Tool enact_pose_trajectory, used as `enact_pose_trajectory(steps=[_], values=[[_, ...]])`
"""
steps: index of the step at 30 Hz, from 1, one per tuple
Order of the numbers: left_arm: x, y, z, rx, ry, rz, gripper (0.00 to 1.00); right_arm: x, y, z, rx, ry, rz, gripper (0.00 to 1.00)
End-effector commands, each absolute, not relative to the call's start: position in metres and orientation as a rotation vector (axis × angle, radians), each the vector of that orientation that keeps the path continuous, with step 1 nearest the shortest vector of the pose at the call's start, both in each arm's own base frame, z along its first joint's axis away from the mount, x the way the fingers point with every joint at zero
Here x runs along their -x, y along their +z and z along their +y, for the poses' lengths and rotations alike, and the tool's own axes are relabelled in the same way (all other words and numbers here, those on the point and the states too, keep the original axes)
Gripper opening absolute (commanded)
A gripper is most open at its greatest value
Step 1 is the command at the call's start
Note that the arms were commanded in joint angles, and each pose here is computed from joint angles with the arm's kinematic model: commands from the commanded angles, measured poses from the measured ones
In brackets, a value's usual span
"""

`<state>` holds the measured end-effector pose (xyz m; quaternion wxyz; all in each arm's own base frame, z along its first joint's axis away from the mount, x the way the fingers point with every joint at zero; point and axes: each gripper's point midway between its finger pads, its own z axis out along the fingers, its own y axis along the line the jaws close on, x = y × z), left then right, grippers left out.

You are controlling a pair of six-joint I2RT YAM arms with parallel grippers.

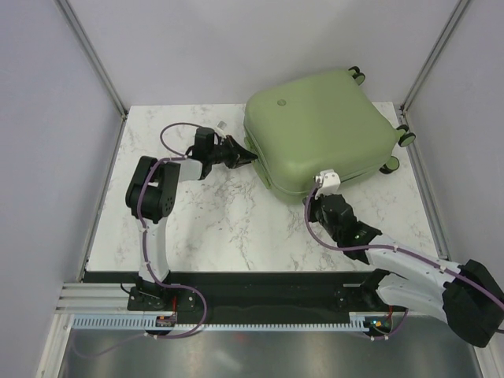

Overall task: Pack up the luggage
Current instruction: Zip the luggage at the center of the board.

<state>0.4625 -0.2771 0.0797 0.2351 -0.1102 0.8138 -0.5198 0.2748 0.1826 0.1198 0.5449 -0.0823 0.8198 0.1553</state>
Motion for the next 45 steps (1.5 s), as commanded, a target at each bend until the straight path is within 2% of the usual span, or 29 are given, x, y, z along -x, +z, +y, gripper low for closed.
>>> enact_pose_trajectory(steps=[1, 19, 31, 45], values=[[-0.465, 0.091, -0.3, 0.152, -1.418, 2.115, 0.02, -0.264, 0.147, 0.227, 0.248, 0.517, 1.892, 0.0], [-0.447, 0.094, -0.311, 0.115, -1.444, 2.095, 0.02, -0.261, 0.17, 0.323, 0.296, 0.622, 1.876, 0.0], [-0.422, 0.091, -0.328, 0.03, -1.463, 2.101, 0.02, -0.28, 0.171, 0.301, 0.18, 0.458, 1.906, 0.0], [-0.376, 0.095, -0.361, -0.015, -1.507, 2.075, 0.02, -0.276, 0.185, 0.347, 0.278, 0.678, 1.908, 0.0]])
